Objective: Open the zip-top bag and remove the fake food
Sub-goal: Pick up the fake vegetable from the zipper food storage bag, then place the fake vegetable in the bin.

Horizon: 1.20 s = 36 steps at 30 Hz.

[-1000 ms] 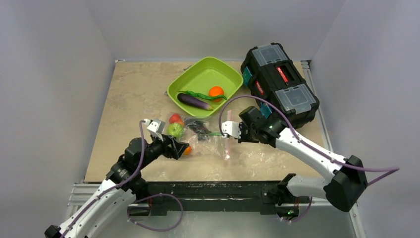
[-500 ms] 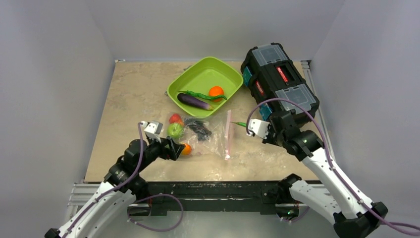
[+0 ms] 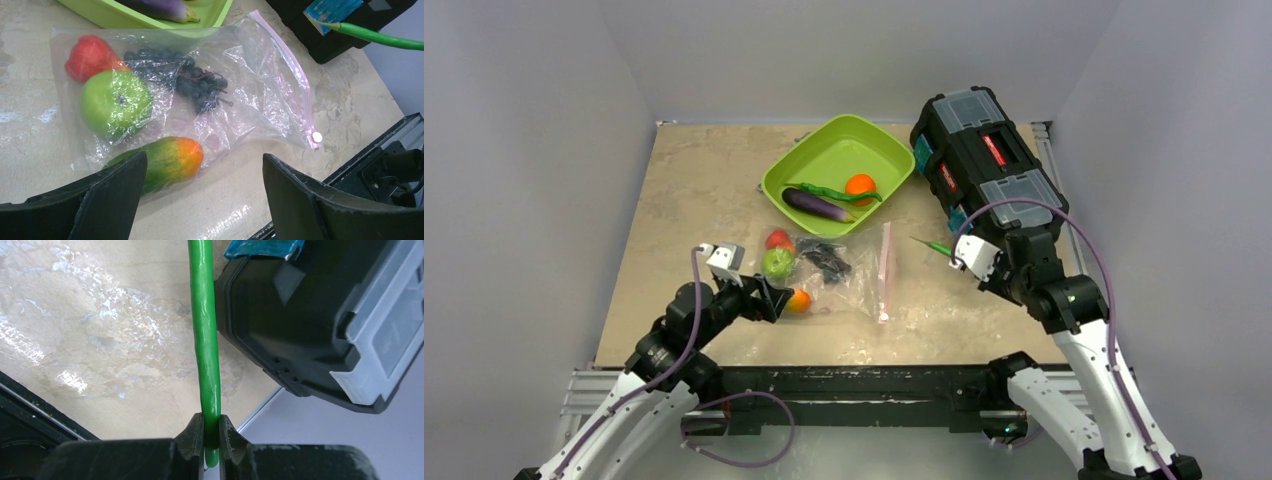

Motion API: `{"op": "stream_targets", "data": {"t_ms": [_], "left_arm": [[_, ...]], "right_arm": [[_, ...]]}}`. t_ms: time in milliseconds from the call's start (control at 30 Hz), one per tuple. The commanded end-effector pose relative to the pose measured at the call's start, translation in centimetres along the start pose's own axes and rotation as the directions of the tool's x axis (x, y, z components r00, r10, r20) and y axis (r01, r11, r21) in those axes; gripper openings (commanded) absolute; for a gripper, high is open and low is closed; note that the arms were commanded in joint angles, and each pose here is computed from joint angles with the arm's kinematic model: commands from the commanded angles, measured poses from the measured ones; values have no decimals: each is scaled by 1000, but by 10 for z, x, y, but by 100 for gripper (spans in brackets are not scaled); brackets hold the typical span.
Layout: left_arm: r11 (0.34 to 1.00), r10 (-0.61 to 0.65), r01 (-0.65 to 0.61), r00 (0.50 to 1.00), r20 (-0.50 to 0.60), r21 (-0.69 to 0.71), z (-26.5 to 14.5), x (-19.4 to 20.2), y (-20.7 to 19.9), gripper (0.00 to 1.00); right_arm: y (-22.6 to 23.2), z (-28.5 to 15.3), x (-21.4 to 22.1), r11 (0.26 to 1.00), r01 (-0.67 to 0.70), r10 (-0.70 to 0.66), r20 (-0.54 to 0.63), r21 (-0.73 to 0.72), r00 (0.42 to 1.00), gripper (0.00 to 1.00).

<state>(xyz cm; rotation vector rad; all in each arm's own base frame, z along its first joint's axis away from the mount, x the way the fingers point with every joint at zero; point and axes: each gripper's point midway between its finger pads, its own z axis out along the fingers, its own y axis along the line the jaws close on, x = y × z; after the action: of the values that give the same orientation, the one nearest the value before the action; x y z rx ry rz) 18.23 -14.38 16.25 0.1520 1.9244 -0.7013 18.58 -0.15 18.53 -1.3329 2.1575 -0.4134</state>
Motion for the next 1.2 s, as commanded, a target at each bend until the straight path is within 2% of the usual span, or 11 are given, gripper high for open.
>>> {"op": "stream_targets", "data": {"t_ms": [0, 233, 367, 500, 700, 967, 1167], "left_arm": [[1000, -17, 17, 999, 27, -4, -5, -12, -3, 85], [999, -32, 32, 999, 31, 7, -8, -15, -7, 85], [999, -45, 44, 998, 36, 25, -10, -16, -10, 85], [996, -62, 59, 997, 41, 62, -12, -18, -18, 85], [989, -117, 111, 992, 53, 101, -14, -19, -25, 100], [987, -128, 121, 990, 55, 106, -16, -20, -26, 100], [989, -118, 114, 992, 39, 96, -15, -17, -25, 100]], "right_arm": [[-7, -20, -19, 998, -55, 55, 107, -1, 993, 0], [-25, -40, -48, 995, -104, 100, 224, 5, 969, 0], [-37, -47, -71, 996, -90, 80, 317, 16, 945, 0], [-48, -42, -89, 998, -66, 56, 356, 15, 933, 0], [-64, -35, -130, 999, -26, 39, 445, -36, 895, 0], [-100, -20, -180, 1000, 20, -14, 524, -6, 851, 0], [-110, 4, -214, 997, 70, -69, 522, 17, 850, 0]]}}
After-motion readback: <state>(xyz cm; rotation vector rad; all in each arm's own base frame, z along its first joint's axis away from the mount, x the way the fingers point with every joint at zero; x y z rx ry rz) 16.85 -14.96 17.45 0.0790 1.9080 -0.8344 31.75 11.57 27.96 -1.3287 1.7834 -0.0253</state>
